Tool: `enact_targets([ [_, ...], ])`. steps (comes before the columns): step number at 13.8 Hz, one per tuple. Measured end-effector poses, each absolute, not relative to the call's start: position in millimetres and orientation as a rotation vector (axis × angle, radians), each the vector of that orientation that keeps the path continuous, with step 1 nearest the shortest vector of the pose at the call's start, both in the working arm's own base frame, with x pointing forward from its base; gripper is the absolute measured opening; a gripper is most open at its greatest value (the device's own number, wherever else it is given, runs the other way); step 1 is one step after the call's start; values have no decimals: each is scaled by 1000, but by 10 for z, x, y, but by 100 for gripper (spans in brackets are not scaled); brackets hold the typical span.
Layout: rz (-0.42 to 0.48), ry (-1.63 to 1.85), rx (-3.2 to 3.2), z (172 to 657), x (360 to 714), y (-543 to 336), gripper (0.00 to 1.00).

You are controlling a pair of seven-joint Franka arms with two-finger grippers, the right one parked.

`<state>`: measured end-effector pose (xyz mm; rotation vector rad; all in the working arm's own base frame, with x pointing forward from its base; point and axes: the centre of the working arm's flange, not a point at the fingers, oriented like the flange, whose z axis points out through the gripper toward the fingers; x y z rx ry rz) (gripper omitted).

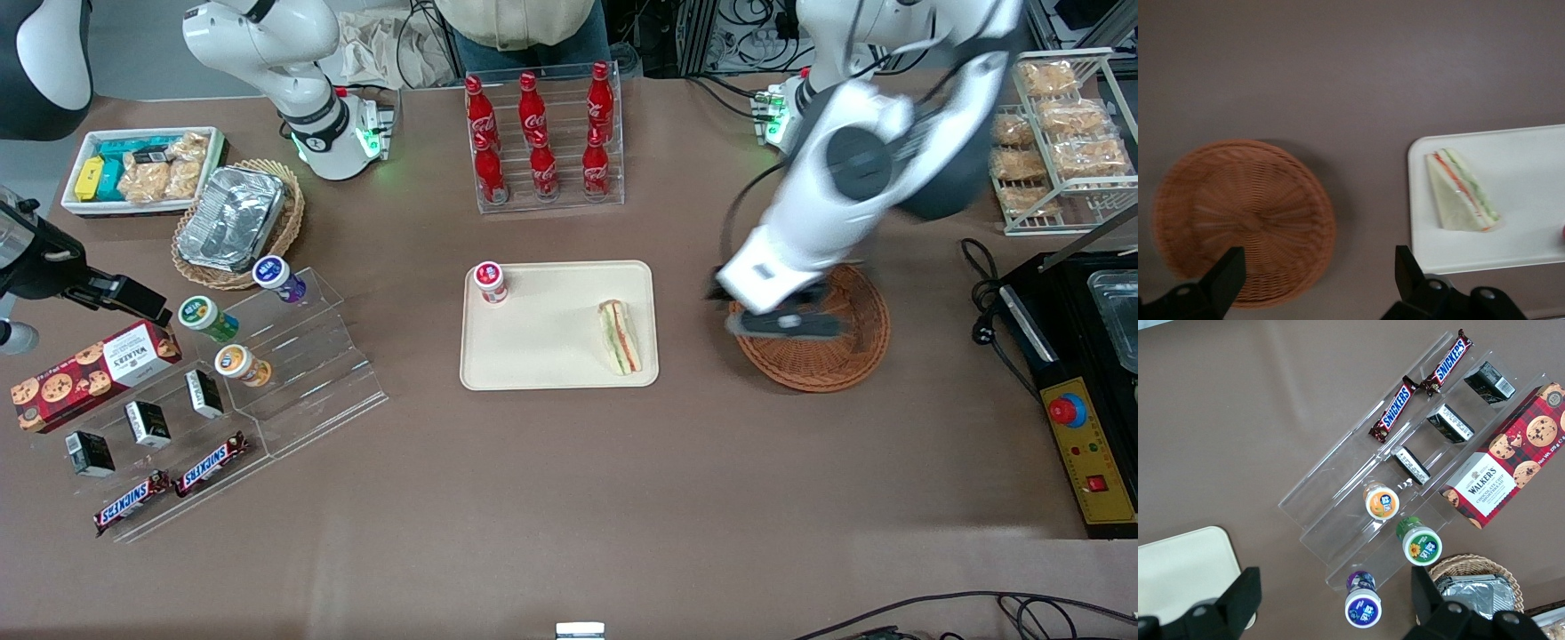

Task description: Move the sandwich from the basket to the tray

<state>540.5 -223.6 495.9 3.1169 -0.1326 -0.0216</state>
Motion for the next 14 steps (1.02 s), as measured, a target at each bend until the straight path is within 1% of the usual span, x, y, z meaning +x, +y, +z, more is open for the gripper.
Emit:
enact_targets([
  [3,-20,-176,3126,5354,5431,-1391,100],
  [5,-55,-106,3134,5491,5434,-991,100],
  [6,-54,-57,3135,5572,5459,-818,100],
  [14,-17,46,3186,5723,5514,-448,100],
])
